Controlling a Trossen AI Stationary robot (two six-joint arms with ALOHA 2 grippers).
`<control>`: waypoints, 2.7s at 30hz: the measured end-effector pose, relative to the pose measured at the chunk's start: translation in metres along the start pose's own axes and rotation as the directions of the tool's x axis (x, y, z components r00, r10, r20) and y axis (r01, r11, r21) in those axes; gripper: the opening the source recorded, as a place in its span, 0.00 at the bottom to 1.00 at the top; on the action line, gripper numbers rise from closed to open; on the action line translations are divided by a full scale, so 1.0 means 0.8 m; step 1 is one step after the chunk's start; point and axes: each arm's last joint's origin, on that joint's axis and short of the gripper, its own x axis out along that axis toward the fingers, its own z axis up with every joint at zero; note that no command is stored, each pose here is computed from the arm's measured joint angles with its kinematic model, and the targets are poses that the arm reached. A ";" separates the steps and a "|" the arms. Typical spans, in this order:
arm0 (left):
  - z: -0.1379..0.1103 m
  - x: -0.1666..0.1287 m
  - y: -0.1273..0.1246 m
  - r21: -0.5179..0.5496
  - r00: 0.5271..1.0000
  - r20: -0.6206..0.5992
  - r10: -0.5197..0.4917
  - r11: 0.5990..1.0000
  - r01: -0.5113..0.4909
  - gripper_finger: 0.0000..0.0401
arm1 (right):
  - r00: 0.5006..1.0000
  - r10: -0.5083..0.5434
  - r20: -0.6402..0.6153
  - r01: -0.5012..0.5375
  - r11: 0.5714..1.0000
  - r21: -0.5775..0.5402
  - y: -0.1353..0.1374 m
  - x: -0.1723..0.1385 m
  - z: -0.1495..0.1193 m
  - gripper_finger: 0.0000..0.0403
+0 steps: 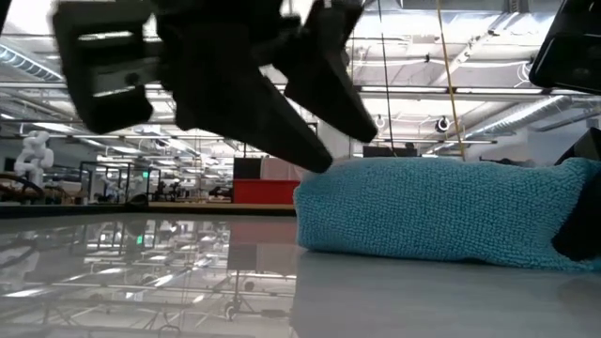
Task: Roll towel into tight, uniform cylinder
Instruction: Roll the blue towel
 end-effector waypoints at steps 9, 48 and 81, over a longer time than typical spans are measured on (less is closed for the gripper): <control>-0.013 0.022 -0.014 0.074 0.997 -0.066 0.042 0.997 -0.037 0.49 | 1.000 0.007 0.000 -0.007 1.000 0.002 0.001 0.000 0.000 0.04; -0.082 0.045 0.053 -0.445 0.867 0.302 -0.395 0.746 0.495 0.04 | 0.991 0.073 0.114 -0.003 0.854 -0.521 0.014 -0.072 0.017 0.51; -0.106 0.038 0.092 -0.598 0.795 0.446 -0.412 0.524 0.607 0.04 | 0.976 -0.027 0.217 0.153 0.791 -0.592 0.007 0.004 -0.027 0.40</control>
